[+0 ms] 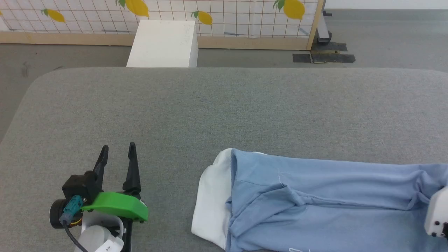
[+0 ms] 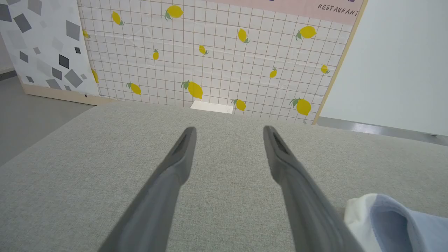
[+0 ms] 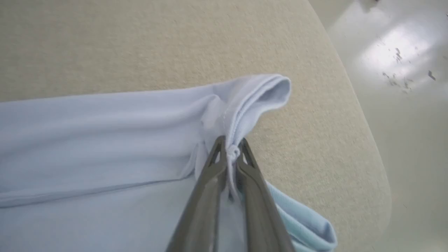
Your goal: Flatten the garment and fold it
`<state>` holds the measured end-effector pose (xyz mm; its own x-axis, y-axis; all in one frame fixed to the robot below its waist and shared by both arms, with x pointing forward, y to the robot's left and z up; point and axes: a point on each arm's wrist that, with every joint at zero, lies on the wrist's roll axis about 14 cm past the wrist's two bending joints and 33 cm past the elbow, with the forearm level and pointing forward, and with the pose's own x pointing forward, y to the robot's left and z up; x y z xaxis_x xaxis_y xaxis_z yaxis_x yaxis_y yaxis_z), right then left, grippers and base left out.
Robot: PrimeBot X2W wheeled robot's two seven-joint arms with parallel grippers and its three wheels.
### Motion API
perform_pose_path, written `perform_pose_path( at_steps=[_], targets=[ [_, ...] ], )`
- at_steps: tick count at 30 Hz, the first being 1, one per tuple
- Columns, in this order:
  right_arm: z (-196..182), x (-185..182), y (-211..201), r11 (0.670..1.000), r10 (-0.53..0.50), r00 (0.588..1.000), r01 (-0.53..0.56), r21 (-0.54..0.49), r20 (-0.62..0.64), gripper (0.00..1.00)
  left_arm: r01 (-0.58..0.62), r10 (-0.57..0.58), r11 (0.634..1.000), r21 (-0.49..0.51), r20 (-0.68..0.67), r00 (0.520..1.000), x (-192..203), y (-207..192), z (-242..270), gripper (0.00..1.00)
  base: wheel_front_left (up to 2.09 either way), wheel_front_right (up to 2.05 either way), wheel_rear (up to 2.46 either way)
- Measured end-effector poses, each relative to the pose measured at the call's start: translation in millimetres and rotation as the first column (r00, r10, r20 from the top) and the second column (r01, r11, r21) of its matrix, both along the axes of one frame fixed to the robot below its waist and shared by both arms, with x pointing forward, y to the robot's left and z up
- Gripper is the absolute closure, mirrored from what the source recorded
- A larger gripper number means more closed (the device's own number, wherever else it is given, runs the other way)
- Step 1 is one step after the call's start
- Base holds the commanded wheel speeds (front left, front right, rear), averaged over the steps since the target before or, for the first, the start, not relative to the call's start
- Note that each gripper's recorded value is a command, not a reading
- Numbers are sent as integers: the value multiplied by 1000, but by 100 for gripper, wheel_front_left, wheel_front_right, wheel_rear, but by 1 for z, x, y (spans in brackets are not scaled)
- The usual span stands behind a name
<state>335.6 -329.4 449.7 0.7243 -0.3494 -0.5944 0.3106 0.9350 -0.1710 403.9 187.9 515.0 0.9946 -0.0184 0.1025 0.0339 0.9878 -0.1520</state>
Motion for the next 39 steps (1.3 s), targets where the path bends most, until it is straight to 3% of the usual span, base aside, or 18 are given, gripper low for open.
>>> perform_pose_path(
  at_steps=[4, 7, 8, 12, 15, 18, 23, 27, 28, 29, 30, 35, 39],
  targets=[
    [40, 11, 56, 985, 172, 983, -173, 19, 72, 100, -2, 2, 1000, 8, 6, 1000, -2, 0, 2, 0, 0, 0, 0],
    [68, 16, 112, 938, 339, 933, -345, 32, 123, 100, -1, 1, 1000, 6, 1, 1000, -4, 1, 1, 0, 0, 0, 0],
    [86, 18, 164, 859, 504, 851, -512, 14, 148, 100, -2, 2, 1000, 5, -3, 1000, -5, 2, -1, 0, 0, 0, 0],
    [90, 20, 229, 724, 679, 717, -690, 19, 159, 100, -5, 5, 1000, 1, -12, 1000, -5, 3, -4, 0, 0, 0, 0],
    [83, 25, 269, 628, 766, 624, -778, 25, 155, 100, -7, 7, 1000, 4, -16, 1000, -4, 4, -6, 0, 0, 0, 0],
    [66, 28, 301, 553, 822, 555, -832, 50, 130, 100, -19, 19, 1000, 3, -20, 1000, -3, 7, -7, 0, 0, 0, 0],
    [36, 36, 344, 462, 875, 472, -880, 109, 106, 100, -38, 38, 999, 1, -28, 999, 1, 13, -10, 0, 0, 0, 0],
    [9, 38, 362, 422, 897, 436, -893, 157, 69, 100, -53, 53, 999, 0, -39, 998, 1, 18, -14, 0, 0, 0, 0],
    [0, 37, 364, 419, 899, 434, -891, 177, 55, 92, -58, 58, 998, 0, -44, 997, 1, 20, -16, 0, 0, 0, 0],
    [-7, 36, 367, 411, 903, 426, -892, 190, 47, 40, -62, 62, 998, 0, -49, 997, 1, 21, -18, 0, 0, 0, 0],
    [-12, 35, 369, 404, 907, 420, -893, 200, 42, 0, -64, 64, 998, 0, -54, 997, 0, 22, -19, 0, 0, 0, 0],
    [-20, 23, 384, 359, 914, 398, -885, 297, 82, 0, -71, 71, 997, -3, -67, 995, -1, 24, -24, 0, 0, 0, 0],
    [16, 22, 399, 308, 877, 403, -890, 337, 262, 0, -64, 63, 998, -7, -60, 996, 1, 21, -21, 0, 0, 0, 0]
  ],
)
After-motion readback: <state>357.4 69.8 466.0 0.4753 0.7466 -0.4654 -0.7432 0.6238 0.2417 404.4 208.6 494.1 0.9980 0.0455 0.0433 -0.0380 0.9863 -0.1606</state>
